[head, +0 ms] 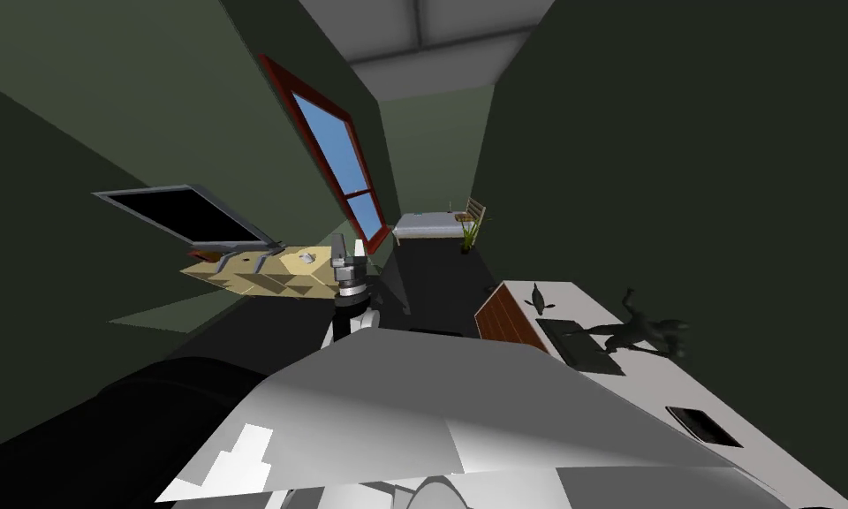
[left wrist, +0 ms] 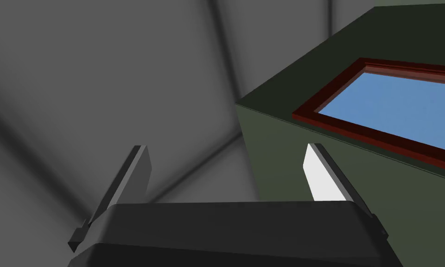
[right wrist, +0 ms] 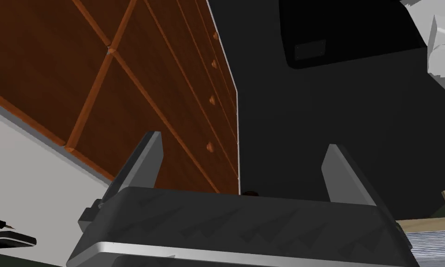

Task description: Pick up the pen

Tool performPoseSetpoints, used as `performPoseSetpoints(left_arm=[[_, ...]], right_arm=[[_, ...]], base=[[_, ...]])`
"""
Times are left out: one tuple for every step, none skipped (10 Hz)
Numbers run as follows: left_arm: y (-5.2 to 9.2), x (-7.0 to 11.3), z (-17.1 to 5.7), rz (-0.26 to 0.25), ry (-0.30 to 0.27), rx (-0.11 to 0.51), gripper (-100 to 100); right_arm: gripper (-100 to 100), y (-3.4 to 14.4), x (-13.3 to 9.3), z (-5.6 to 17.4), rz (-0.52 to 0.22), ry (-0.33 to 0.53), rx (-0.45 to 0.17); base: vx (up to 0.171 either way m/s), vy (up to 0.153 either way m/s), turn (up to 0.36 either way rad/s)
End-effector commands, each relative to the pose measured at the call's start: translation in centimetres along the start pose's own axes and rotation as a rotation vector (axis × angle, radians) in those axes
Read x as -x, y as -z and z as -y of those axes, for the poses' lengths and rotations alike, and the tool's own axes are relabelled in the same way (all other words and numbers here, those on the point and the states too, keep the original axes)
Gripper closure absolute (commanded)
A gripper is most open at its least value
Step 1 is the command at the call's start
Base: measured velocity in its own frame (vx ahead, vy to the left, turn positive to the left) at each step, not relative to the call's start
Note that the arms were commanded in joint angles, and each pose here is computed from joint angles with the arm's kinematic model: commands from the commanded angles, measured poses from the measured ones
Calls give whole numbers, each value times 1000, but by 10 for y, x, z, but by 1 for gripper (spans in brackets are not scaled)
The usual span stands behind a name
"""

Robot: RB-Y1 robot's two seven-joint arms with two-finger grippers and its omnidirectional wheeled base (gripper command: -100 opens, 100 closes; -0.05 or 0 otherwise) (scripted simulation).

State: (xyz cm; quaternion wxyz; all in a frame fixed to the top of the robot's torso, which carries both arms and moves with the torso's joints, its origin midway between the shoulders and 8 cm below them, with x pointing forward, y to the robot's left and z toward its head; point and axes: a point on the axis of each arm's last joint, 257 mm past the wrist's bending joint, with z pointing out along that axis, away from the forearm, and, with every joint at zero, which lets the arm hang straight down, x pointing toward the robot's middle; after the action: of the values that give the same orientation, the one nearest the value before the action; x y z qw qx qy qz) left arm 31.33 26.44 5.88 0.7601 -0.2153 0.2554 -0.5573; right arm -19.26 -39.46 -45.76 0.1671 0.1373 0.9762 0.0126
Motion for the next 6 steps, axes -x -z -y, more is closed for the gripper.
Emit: performPoseSetpoints(left_arm=[[0, 0, 0, 0, 0, 0, 0], [0, 0, 0, 0, 0, 0, 0], [0, 0, 0, 0, 0, 0, 0], [0, 0, 0, 0, 0, 0, 0], [0, 0, 0, 0, 0, 0, 0], [0, 0, 0, 0, 0, 0, 0]], right_arm=[[-100, 10, -22, 18, -65, 16, -22], [-100, 13, -31, 23, -82, 10, -33], [-100, 20, -44, 34, -118, 19, -46], [-100, 22, -48, 37, -127, 17, -51], [-100, 30, -62, 49, -166, 22, -68], [-100, 36, -70, 58, -192, 28, -78]], base=[[2, -142, 421], [11, -125, 200], [16, -113, 261], [10, -93, 130], [8, -99, 274], [-9, -152, 362]])
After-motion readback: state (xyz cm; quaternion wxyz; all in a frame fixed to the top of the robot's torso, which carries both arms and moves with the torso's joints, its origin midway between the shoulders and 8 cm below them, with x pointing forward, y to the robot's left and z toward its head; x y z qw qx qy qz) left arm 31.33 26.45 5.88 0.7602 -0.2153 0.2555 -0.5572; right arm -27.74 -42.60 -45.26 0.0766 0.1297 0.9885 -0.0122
